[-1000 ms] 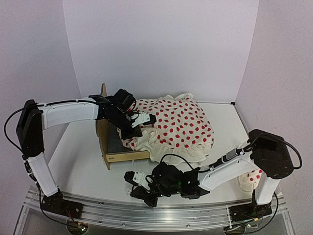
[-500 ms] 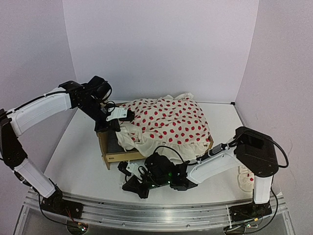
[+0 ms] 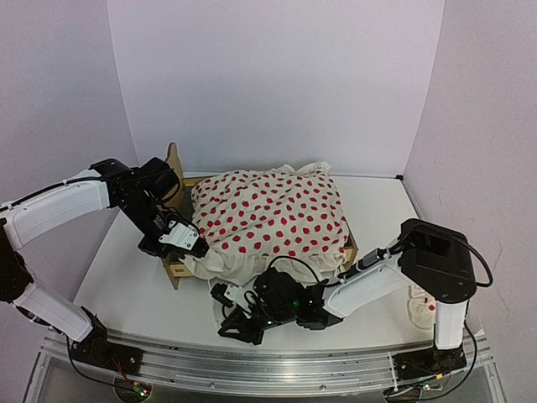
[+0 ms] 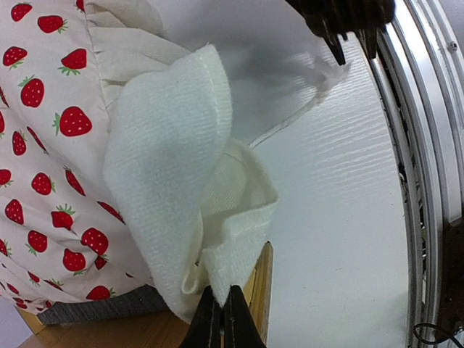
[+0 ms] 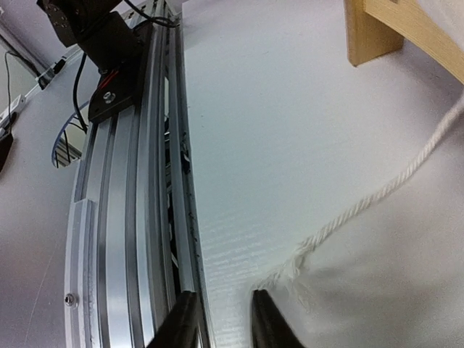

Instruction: Set up the pet bed

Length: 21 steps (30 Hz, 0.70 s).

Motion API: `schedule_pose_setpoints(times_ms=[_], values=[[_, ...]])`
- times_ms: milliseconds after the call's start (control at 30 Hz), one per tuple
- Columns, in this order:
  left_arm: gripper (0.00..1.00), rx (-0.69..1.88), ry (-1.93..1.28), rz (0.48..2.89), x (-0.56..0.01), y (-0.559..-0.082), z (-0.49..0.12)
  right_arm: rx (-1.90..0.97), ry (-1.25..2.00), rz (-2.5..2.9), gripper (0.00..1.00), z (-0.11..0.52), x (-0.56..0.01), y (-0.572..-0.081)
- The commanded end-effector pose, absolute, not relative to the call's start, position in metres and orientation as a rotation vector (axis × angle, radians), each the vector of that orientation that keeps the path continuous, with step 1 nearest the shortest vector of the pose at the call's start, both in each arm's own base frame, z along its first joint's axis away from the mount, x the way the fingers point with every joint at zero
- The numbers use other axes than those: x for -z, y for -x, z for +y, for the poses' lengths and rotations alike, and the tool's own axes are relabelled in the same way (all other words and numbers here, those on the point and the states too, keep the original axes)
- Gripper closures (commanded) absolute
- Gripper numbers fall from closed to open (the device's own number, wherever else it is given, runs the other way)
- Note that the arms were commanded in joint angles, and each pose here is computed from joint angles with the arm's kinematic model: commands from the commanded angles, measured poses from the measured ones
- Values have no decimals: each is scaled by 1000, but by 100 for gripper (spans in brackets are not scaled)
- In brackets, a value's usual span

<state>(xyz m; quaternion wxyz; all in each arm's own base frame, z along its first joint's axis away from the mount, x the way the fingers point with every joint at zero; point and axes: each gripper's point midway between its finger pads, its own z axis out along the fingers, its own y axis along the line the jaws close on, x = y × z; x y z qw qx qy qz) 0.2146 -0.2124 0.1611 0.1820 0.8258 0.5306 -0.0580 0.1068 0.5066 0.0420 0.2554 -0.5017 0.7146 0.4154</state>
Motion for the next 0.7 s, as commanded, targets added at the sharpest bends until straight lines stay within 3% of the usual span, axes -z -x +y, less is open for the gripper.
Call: schedule_pose_setpoints(times_ms=[0,100,267,333,567,667], values=[[100,135,-2366,1357,-164,-218,-219,-1147,1173,1916,65,481,-103,-133],[96,124,-2453,1306,-147,-208,-208,-1060,1006,1993,53,445,-129,-167],[59,147,-2434,1283,-147,-201,-210,-662,729,2251,43,364,-145,-226],[49,198,-2381,1273,-161,-199,-219,-496,537,2392,42,323,-138,-249],[38,458,-2252,1220,-200,-155,-246,-172,20,2598,43,230,-129,-279],[35,503,-2086,1344,-207,-160,-262,-103,-61,2595,43,210,-126,-280]])
